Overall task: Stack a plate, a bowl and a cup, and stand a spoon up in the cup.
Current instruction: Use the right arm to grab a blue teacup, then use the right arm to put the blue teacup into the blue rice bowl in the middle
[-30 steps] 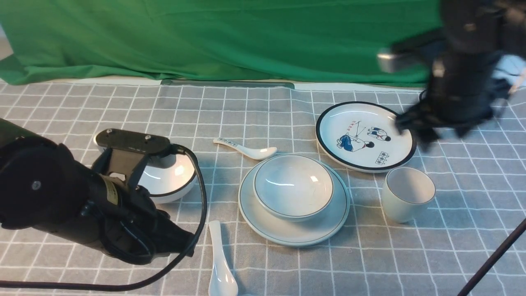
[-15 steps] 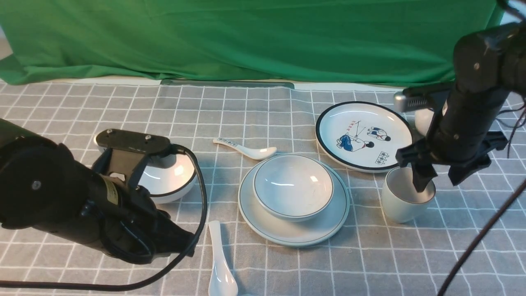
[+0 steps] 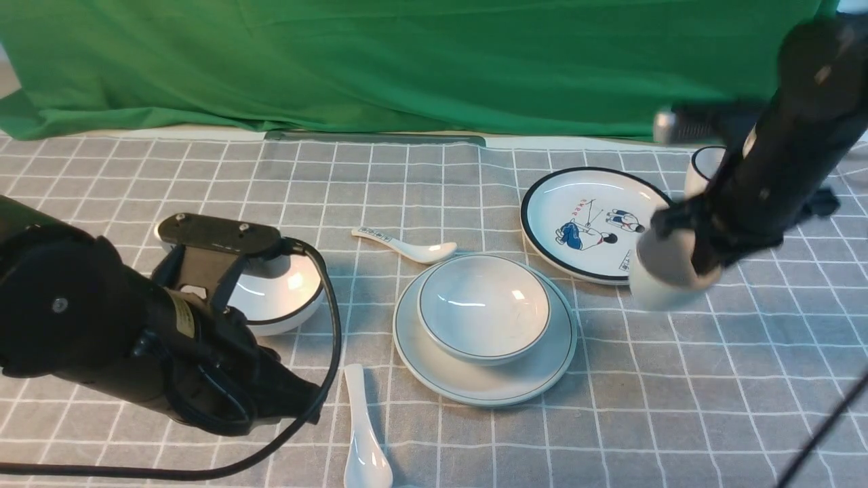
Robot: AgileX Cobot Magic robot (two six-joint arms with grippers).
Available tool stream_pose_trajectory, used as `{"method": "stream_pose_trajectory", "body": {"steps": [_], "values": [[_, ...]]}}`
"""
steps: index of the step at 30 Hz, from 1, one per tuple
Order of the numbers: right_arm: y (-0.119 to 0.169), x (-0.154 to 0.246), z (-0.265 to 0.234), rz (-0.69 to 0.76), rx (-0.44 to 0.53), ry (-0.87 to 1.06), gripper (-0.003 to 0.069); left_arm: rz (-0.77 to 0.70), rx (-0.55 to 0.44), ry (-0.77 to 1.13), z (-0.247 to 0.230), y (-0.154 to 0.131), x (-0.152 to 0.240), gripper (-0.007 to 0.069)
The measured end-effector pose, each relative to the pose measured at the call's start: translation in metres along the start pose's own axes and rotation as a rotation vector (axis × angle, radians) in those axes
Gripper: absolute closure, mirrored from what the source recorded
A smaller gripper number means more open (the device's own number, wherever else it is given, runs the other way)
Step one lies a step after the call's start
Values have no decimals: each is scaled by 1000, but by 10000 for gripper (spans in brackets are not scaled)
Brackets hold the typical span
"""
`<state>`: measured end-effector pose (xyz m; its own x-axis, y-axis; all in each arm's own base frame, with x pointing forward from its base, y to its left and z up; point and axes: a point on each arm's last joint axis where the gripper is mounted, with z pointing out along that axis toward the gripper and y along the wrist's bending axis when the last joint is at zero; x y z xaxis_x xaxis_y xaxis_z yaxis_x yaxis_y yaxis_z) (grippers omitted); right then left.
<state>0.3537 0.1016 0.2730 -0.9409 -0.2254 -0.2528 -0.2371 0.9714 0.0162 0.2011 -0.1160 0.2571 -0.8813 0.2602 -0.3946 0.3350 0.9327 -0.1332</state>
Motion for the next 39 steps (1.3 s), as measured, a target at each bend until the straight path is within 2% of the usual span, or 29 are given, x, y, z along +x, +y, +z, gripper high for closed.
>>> {"method": "stream_pose_trajectory", "body": {"steps": [1, 4, 5, 7, 9, 11, 16, 23, 29, 30, 34, 39], "values": [[11, -9, -23, -28, -55, -65, 568, 0, 0, -2, 0, 0, 0, 615], [24, -16, -31, -58, -80, -95, 568, 3, -2, -2, 0, 0, 0, 615], [38, -22, -31, -88, -94, -103, 568, 8, -13, 3, 0, 1, 0, 615], [62, -30, -19, -139, -118, -84, 568, -22, -40, 22, 0, 7, 2, 615], [73, -32, -13, -162, -126, -67, 568, -43, -52, 30, -1, 11, 2, 615], [98, -37, 7, -202, -143, -11, 568, -97, -82, 39, -2, 25, 1, 615], [124, -44, 32, -228, -154, 60, 568, -182, -100, 53, -4, 48, 2, 615], [129, -46, 56, -221, -149, 103, 552, -194, -62, 69, -1, 49, 6, 615], [130, -46, 63, -218, -146, 117, 374, -196, -38, 66, -1, 47, 5, 615], [130, -46, 64, -218, -145, 118, 318, -193, -29, 65, -1, 46, 5, 615], [129, -47, 60, -224, -134, 114, 278, -181, -2, 60, -1, 44, 5, 615], [118, -55, 24, -265, -35, 39, 269, -167, 82, 11, 2, 31, -2, 615]]}}
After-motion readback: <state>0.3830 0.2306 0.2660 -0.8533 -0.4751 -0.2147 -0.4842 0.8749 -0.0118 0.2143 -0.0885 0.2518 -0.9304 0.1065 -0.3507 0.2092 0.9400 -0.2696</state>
